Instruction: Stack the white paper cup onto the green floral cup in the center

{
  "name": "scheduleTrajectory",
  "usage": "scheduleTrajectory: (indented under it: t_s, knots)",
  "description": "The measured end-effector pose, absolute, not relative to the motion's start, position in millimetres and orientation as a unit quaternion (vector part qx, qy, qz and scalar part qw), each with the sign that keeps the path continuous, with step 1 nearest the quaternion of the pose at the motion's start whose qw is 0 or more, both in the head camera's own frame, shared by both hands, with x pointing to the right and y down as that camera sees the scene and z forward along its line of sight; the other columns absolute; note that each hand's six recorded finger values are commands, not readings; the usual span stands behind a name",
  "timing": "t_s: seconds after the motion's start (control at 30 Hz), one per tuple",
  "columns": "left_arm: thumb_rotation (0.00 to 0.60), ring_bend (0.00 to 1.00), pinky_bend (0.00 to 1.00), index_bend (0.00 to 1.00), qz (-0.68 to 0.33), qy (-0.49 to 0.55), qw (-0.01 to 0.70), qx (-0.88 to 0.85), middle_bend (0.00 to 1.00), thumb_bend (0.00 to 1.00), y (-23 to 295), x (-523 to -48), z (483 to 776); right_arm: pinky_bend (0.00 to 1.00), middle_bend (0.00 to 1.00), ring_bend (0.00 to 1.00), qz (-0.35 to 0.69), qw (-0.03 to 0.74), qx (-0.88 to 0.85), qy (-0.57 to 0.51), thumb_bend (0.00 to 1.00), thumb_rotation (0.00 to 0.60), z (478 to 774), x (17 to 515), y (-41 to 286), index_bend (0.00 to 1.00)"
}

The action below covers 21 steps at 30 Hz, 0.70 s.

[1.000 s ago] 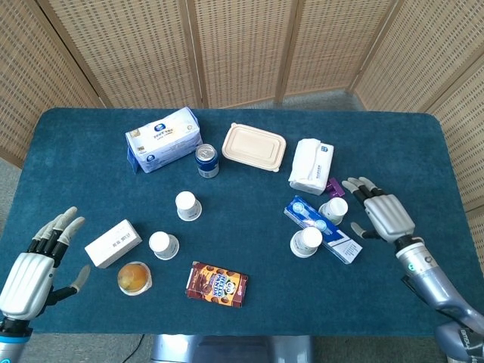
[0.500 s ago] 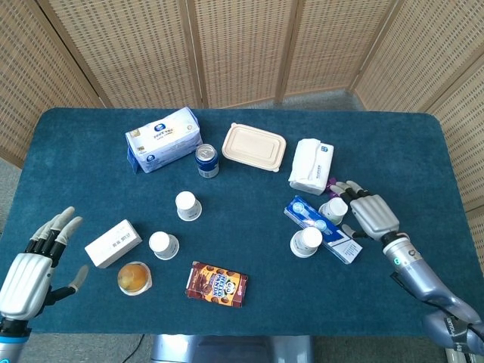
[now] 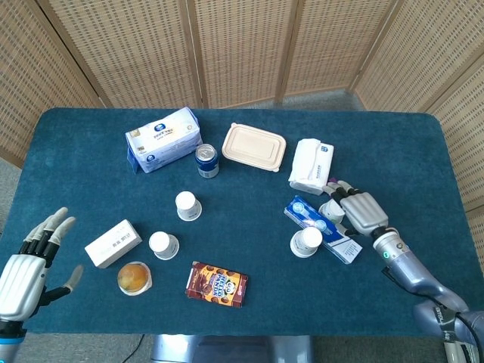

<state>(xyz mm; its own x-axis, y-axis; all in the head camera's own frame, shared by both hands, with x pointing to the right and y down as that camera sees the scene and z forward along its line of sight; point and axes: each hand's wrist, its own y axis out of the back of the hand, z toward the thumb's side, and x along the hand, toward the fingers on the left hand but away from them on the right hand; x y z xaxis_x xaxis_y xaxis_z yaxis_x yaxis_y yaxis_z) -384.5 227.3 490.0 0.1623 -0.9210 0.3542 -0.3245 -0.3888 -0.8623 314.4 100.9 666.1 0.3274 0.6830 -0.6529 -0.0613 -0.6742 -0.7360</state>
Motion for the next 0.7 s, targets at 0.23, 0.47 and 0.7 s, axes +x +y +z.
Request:
scheduleTrajectory:
  t_s: [0.23, 0.47, 0.7]
  knots:
    - [0.6, 0.0, 0.11, 0.03, -0.467, 0.453, 0.317, -0.69, 0.02, 0.44, 228.2, -388.7, 492.1, 0.31, 0.07, 0.0, 0.543, 0.345, -0.739, -0.201, 0.39, 0.6, 672.7, 308.8, 100.2, 0.02]
    - [0.6, 0.0, 0.11, 0.03, -0.469, 0.456, 0.315, -0.687, 0.02, 0.43, 228.8, -392.1, 492.6, 0.34, 0.13, 0.0, 0.545, 0.343, -0.738, -0.201, 0.41, 0.6, 676.8, 308.1, 98.7, 0.14]
    - [0.6, 0.0, 0.11, 0.03, -0.469, 0.456, 0.315, -0.688, 0.02, 0.44, 228.7, -391.9, 493.0, 0.36, 0.16, 0.01, 0.55, 0.343, -0.735, -0.2, 0.42, 0.6, 680.1, 310.9, 97.2, 0.19]
